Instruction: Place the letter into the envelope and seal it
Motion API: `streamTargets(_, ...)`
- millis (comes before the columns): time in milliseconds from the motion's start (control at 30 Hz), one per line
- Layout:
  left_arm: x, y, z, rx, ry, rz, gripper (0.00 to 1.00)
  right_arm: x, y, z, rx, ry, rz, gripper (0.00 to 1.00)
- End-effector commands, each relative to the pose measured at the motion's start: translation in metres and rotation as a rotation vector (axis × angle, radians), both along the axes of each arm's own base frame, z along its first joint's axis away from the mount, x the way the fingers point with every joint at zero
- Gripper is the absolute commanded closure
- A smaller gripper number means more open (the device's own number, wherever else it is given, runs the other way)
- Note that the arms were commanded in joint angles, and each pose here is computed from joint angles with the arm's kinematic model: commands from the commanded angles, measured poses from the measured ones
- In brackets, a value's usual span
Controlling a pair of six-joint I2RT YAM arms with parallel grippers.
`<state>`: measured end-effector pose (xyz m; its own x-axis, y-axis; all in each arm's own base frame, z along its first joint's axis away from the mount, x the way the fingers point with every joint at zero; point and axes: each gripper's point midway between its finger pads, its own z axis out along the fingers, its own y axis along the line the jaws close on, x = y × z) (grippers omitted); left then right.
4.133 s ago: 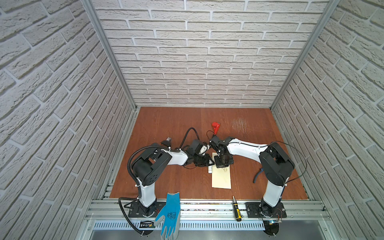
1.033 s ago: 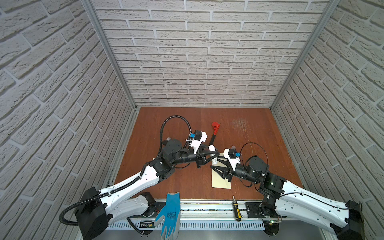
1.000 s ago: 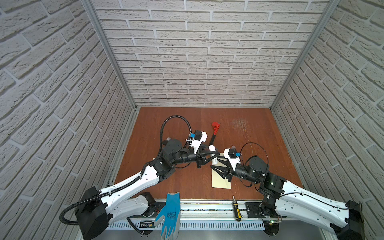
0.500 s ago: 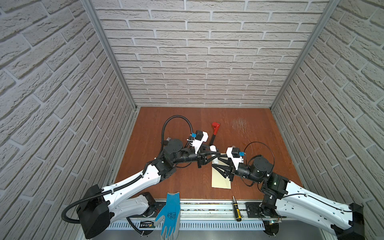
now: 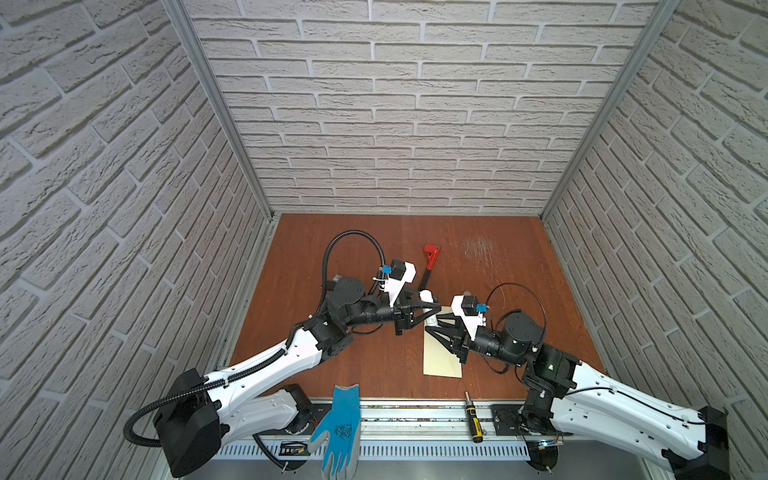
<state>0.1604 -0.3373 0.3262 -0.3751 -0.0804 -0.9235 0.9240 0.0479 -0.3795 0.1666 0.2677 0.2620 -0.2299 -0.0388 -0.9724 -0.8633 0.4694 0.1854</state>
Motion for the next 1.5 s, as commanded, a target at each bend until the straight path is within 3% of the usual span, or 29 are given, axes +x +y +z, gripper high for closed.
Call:
streamTargets(0, 0.001, 0.000, 0.013, -0.058, -0.043, -0.003, 1.00, -0.005, 0.002, 0.022, 0.042, -0.045, 0.024, 0.70)
streamTargets(400, 0.009, -0.010, -0.006, -0.024, -0.012, 0.038, 1.00, 0.001, 0.004, 0.031, 0.070, -0.076, 0.003, 0.77)
streamTargets(567, 0.024, -0.012, -0.026, 0.060, -0.010, 0.170, 1.00, 0.015, 0.001, 0.041, 0.120, -0.093, -0.086, 0.80)
streamTargets(833, 0.068, 0.014, -0.052, 0.111, 0.026, 0.508, 1.00, 0.026, 0.004, 0.058, 0.127, -0.240, -0.310, 0.82)
streamTargets(1100, 0.080, 0.010, -0.062, 0.107, 0.019, 0.610, 1.00, 0.028, 0.031, 0.065, 0.124, -0.353, -0.502, 0.80)
streamTargets(1300, 0.080, 0.011, -0.066, 0.107, 0.010, 0.630, 1.00, 0.026, 0.058, 0.060, 0.104, -0.405, -0.532, 0.67)
streamTargets(1467, 0.075, 0.022, -0.051, 0.100, -0.025, 0.615, 1.00, 0.029, 0.052, 0.038, -0.009, -0.356, -0.555, 0.49)
